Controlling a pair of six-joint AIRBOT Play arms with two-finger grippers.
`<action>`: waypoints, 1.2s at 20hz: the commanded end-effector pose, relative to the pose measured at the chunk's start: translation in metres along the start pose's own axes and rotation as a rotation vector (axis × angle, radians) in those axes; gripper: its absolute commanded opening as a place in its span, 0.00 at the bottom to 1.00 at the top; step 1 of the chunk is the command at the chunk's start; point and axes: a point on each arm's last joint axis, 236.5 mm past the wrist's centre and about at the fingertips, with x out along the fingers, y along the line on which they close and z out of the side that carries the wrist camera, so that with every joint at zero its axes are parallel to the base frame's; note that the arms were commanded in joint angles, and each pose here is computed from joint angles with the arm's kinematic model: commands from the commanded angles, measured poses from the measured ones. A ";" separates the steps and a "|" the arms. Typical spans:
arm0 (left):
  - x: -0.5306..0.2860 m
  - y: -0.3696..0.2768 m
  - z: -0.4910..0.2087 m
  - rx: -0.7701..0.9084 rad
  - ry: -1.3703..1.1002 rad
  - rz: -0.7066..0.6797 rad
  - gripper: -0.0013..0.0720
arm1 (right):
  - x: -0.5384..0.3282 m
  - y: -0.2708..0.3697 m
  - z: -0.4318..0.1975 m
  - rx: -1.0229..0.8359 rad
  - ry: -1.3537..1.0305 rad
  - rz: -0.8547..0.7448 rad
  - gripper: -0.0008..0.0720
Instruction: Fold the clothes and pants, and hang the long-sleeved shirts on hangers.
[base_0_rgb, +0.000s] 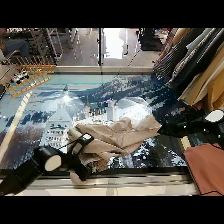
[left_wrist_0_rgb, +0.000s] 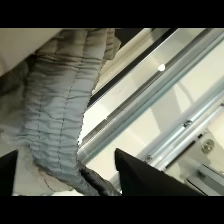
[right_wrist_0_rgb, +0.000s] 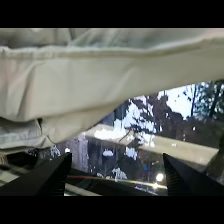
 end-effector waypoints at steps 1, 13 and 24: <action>0.012 0.041 0.001 -0.138 -0.012 0.204 0.58 | 0.015 -0.011 -0.013 0.052 0.022 -0.012 0.89; -0.184 0.196 0.040 -0.309 -0.497 0.470 0.03 | 0.064 -0.096 -0.002 0.516 -0.061 0.099 0.89; -0.134 0.305 0.025 -0.534 -0.464 0.426 0.04 | 0.092 -0.112 0.021 0.437 -0.123 -0.018 0.12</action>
